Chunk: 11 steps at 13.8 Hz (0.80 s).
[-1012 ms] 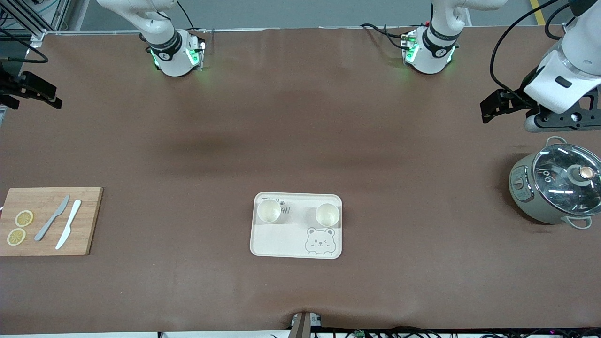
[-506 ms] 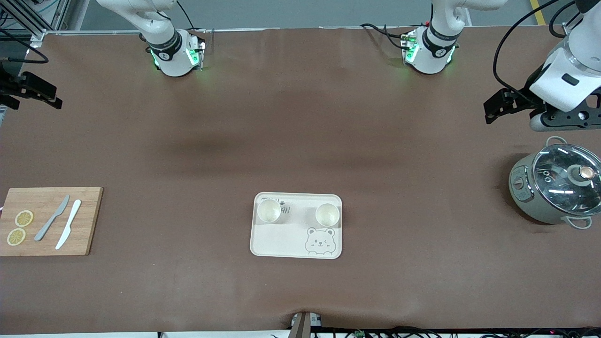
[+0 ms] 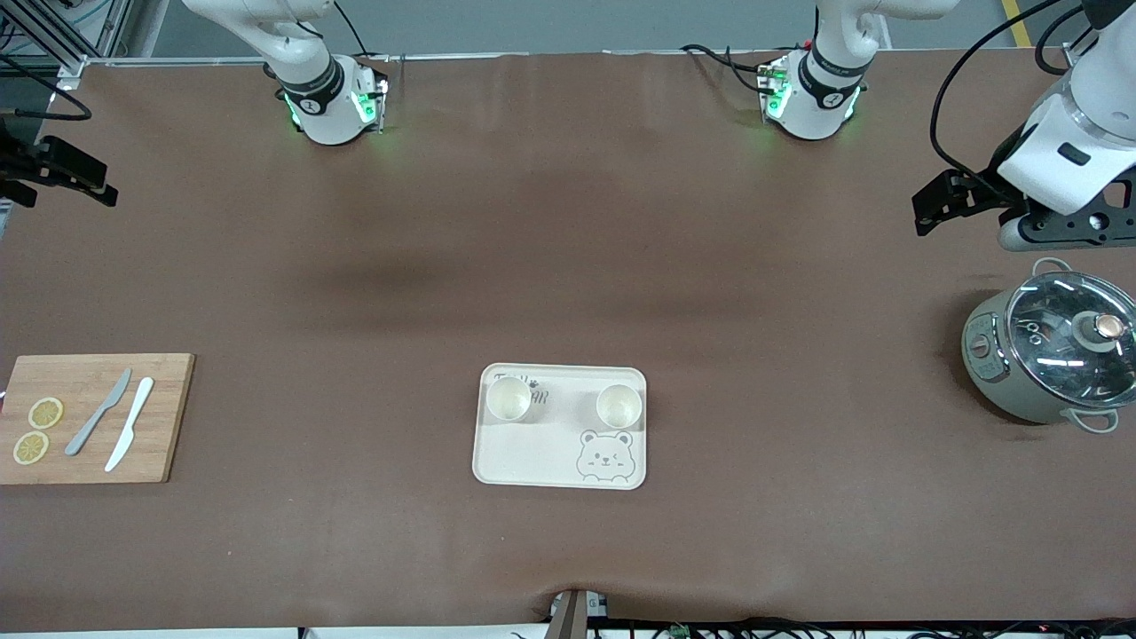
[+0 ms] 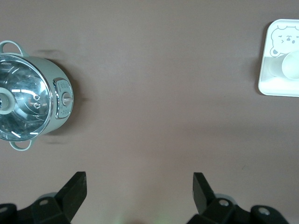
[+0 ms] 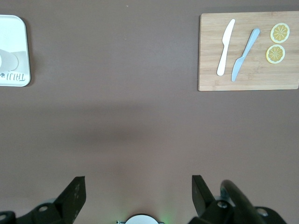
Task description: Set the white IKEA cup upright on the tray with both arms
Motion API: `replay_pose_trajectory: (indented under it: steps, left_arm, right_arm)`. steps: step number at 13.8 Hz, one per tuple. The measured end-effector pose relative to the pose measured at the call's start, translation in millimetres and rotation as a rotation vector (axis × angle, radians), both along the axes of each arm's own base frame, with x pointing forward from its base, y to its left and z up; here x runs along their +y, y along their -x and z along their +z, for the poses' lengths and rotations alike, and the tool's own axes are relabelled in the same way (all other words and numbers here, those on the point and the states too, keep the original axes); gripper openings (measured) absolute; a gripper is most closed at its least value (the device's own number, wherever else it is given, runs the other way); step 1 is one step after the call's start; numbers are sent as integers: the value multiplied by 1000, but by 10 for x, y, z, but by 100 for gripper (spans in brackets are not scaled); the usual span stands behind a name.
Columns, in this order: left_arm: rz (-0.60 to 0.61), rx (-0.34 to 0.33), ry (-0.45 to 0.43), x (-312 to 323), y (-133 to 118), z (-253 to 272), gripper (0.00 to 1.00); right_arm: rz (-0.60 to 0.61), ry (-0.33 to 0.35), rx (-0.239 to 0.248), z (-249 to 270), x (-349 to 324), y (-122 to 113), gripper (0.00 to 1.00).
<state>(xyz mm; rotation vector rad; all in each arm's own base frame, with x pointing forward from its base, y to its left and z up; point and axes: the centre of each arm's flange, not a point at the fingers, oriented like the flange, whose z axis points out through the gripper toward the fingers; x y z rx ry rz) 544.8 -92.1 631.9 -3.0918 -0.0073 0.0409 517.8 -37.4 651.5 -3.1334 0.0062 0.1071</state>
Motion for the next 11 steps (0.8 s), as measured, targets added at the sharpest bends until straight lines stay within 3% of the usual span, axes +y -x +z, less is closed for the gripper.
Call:
replay_pose_trajectory:
  steps: [11]
  left_arm:
    - [-35,-16,7,36,96,123,100]
  right_arm:
    - [-2,0,1,-3,-9,-1,100]
